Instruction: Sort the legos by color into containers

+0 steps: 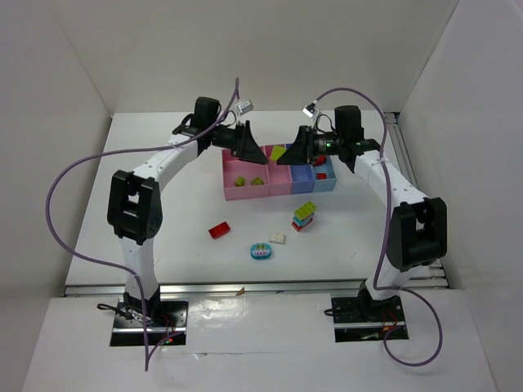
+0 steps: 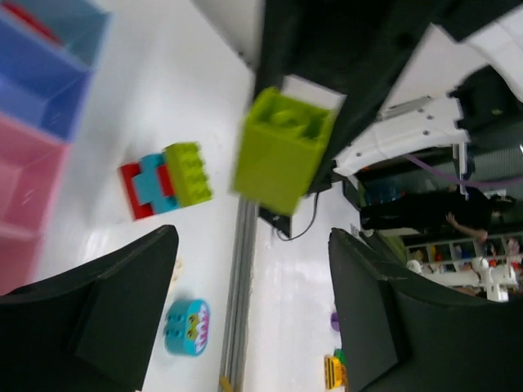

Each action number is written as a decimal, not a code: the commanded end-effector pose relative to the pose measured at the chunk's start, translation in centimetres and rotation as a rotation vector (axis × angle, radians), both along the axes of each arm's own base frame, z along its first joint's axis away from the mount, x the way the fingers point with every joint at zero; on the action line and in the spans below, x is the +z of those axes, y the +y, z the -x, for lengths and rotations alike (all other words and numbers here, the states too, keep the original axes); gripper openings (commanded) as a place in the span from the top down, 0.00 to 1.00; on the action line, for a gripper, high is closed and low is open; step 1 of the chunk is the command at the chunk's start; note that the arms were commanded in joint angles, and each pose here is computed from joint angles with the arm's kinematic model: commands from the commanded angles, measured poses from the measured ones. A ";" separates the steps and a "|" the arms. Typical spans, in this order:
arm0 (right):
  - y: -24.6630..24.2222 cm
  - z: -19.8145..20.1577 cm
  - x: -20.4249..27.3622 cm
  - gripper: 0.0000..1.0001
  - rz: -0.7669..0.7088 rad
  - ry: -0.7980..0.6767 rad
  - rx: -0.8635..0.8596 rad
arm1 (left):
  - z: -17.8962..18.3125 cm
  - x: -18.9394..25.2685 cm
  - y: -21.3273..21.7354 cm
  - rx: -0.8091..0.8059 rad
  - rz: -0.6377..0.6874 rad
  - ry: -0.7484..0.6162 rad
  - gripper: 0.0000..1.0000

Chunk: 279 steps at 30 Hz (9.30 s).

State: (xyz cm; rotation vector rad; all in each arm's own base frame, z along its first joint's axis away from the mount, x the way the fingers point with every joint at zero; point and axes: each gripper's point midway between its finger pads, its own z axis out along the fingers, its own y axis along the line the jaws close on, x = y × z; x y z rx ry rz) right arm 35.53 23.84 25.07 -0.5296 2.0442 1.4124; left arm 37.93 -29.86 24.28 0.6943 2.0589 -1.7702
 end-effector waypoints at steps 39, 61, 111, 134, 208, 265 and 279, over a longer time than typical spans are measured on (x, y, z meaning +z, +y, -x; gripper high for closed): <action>1.8 1.0 3.7 0.94 -0.114 -0.080 0.144 | 1.8 4.9 -2.1 -0.132 0.132 -0.151 0.42; 2.2 -0.1 3.4 0.25 -0.060 -0.067 0.167 | 0.6 3.0 -1.4 -0.075 0.085 -0.089 1.00; -0.5 -9.6 -0.1 1.00 0.164 -0.036 -0.488 | -7.0 -7.9 7.9 0.559 -0.504 0.074 1.00; 5.5 -10.5 -6.8 0.98 0.374 -0.025 -0.394 | -8.3 -3.5 10.2 0.729 -0.648 0.019 0.19; -6.7 4.6 -9.2 0.71 0.641 0.325 -0.939 | -3.2 -2.0 10.9 0.641 -0.597 0.035 0.14; 1.9 3.9 5.6 0.74 -0.240 -0.017 -0.013 | 8.5 5.8 -0.9 -0.239 0.171 0.004 0.78; 0.5 2.5 4.6 0.77 -0.188 -0.032 -0.042 | 4.8 5.1 3.9 -0.075 0.145 0.002 1.00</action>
